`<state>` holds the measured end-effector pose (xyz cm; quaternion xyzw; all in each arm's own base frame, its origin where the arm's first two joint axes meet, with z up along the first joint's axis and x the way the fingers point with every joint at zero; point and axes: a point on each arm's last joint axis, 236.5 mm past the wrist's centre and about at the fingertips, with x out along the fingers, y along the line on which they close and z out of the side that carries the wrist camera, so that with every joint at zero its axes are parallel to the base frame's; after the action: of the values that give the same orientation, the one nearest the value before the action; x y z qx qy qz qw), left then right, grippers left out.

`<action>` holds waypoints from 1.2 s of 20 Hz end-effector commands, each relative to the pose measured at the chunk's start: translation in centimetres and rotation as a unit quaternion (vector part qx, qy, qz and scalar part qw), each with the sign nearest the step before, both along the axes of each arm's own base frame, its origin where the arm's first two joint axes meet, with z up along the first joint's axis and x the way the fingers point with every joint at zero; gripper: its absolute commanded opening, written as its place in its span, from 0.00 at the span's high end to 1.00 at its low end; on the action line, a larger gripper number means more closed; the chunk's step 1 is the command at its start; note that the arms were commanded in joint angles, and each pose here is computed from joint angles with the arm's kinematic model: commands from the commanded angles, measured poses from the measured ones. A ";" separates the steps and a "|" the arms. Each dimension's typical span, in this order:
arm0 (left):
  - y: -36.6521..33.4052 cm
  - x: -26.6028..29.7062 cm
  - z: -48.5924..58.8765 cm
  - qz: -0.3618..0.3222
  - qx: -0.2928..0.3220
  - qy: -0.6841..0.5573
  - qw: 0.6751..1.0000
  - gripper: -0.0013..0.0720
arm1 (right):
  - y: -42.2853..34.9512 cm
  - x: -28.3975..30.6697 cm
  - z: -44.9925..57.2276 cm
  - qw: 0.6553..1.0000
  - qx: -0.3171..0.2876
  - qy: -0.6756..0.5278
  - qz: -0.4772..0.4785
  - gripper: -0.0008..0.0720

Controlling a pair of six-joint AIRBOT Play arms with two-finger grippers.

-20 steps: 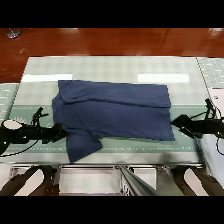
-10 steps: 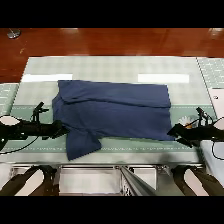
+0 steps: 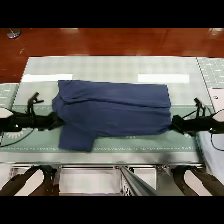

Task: Fold the shirts.

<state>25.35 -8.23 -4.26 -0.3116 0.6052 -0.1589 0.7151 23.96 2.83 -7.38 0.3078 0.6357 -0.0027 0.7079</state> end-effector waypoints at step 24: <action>6.1 21.5 2.7 0.039 0.007 -0.017 0.999 0.03 | -9.3 21.2 2.3 0.993 0.042 -0.087 -0.068 0.13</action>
<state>47.36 -4.62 -2.82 -0.3201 0.5831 -0.1429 0.7328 45.99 -3.75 -3.94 0.3775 0.5361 0.0385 0.7541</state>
